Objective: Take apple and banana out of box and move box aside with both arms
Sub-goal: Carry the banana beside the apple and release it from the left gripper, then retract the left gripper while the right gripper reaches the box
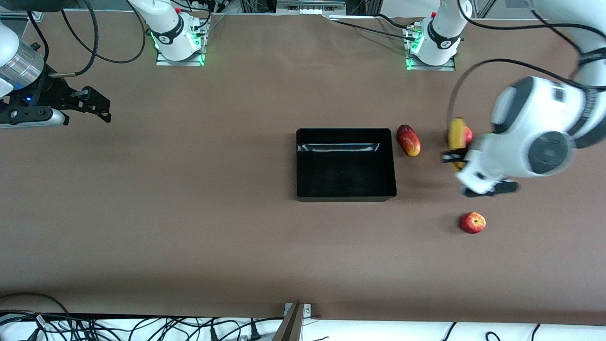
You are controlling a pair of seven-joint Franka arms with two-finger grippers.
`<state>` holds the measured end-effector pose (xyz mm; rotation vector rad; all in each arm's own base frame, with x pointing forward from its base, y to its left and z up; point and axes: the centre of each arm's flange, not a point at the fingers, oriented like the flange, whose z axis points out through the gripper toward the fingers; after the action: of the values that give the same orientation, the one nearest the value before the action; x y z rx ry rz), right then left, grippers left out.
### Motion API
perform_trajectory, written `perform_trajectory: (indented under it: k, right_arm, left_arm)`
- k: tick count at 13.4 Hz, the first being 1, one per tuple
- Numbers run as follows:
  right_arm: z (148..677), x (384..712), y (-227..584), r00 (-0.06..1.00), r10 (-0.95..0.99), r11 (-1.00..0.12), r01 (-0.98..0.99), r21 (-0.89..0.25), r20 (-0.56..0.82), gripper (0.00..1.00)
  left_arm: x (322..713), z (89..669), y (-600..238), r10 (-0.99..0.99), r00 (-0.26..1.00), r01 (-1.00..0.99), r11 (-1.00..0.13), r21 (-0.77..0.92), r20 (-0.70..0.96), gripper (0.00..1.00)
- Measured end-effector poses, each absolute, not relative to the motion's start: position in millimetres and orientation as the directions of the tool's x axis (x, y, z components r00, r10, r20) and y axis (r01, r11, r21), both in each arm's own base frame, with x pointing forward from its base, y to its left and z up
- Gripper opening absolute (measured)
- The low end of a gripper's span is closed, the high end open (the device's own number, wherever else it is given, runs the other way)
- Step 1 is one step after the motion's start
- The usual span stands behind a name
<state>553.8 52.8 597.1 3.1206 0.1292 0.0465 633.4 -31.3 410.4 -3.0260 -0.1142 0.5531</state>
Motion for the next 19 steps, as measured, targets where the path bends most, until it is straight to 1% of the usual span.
perform_trajectory:
  k: [3, 6, 8, 10, 14, 17, 18, 19]
  right_arm:
    - [597.1, 553.8, 52.9, 0.996, 0.083, -0.996, 0.083, 0.019, 0.029, 1.00]
    - [597.5, 554.0, 53.0, 0.996, 0.083, -0.996, 0.083, 0.019, 0.031, 1.00]
    - [598.0, 554.2, 54.4, 0.996, 0.086, -0.996, 0.085, 0.019, 0.034, 1.00]
    - [597.6, 557.9, 56.6, 0.994, 0.090, -0.996, 0.089, 0.019, 0.055, 1.00]
    - [579.9, 568.1, 61.7, 0.994, 0.100, -0.995, 0.100, 0.019, 0.039, 1.00]
    - [573.2, 568.8, 63.1, 0.993, 0.113, -0.993, 0.113, 0.020, 0.015, 1.00]
    - [567.8, 566.8, 66.2, 0.992, 0.126, -0.992, 0.127, 0.019, -0.016, 1.00]
    - [562.0, 563.9, 74.6, 0.986, 0.157, -0.987, 0.158, 0.018, -0.051, 1.00]
  left_arm:
    - [648.6, 390.8, 104.2, -0.049, 0.965, -0.053, -0.999, -0.009, -0.258, 0.33]
    - [661.1, 361.2, 167.6, -0.134, 0.981, -0.137, -0.991, -0.011, -0.142, 0.33]
    - [675.6, 329.2, 180.1, -0.150, 0.987, -0.151, -0.988, -0.025, -0.057, 0.33]
    - [687.0, 285.1, 183.5, -0.152, 0.988, -0.152, -0.988, -0.029, 0.005, 0.33]
    - [690.5, 224.5, 187.6, -0.150, 0.988, -0.149, -0.989, -0.022, 0.030, 0.33]
    - [690.7, 188.1, 186.1, -0.161, 0.986, -0.159, -0.985, -0.061, 0.035, 0.34]
    - [690.9, 179.4, 183.5, -0.165, 0.986, -0.162, -0.984, -0.075, 0.034, 0.38]
    - [691.2, 174.5, 181.1, -0.166, 0.985, -0.163, -0.983, -0.078, 0.035, 0.48]
